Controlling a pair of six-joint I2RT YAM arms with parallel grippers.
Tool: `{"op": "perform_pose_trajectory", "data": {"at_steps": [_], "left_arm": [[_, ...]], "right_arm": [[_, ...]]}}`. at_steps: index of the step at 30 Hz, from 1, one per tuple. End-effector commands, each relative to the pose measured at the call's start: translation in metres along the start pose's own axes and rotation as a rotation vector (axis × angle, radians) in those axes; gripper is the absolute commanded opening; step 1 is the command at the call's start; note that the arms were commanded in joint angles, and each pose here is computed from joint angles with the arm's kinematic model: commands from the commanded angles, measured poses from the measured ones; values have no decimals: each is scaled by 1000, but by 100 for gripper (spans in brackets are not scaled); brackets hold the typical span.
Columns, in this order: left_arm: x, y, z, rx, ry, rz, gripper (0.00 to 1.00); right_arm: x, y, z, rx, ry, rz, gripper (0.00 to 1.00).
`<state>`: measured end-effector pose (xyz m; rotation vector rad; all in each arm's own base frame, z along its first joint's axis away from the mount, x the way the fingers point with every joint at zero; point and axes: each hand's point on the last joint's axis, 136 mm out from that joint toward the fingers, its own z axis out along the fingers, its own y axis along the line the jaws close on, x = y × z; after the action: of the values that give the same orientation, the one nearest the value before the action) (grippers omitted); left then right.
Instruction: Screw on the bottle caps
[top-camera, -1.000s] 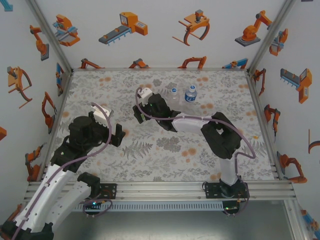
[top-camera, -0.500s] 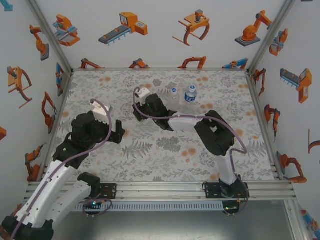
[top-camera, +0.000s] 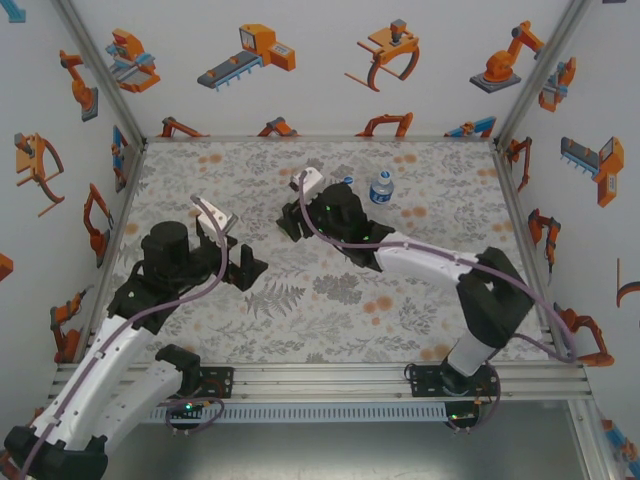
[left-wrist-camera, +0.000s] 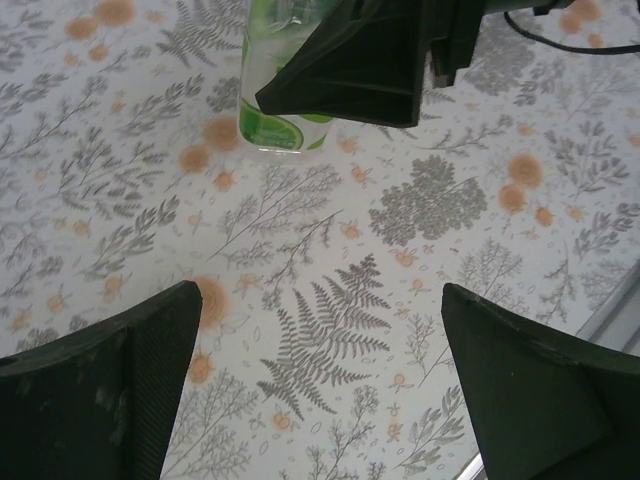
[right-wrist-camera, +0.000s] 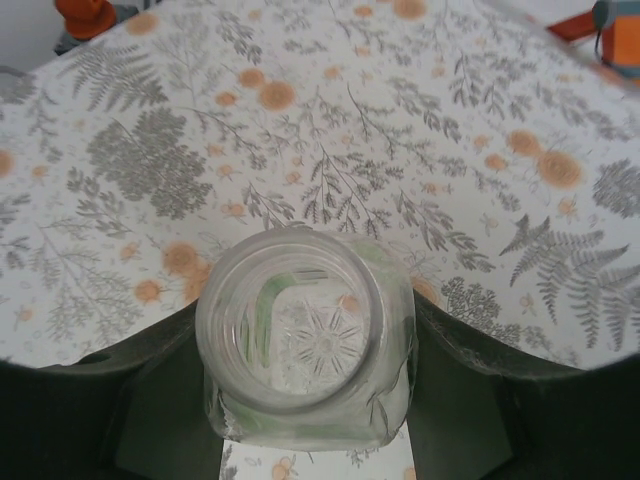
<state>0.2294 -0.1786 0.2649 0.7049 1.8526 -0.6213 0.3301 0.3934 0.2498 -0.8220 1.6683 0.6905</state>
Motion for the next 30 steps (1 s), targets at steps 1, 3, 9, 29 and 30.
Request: {"op": "perform_pose_trajectory", "data": {"at_steps": [1,3,9,29,30], "left_arm": [[-26,-21,6,136,-91,58,97],[-32,-28,12,183,-114,75,97],[-52,-52,25,311,-212,171,97],[-85,-121,35,733,-315,260,97],[-85,-124,35,759,-313,255,96]], "right_arm": [[-4,12,-27,-50,26,-56,28],[-11,15,-43,-58,21,-73,28],[-24,25,-90,-85,36,-128,27],[-67,73,-182,-317,-109,-64,27],[-71,75,-183,-328,-125,-54,27]]}}
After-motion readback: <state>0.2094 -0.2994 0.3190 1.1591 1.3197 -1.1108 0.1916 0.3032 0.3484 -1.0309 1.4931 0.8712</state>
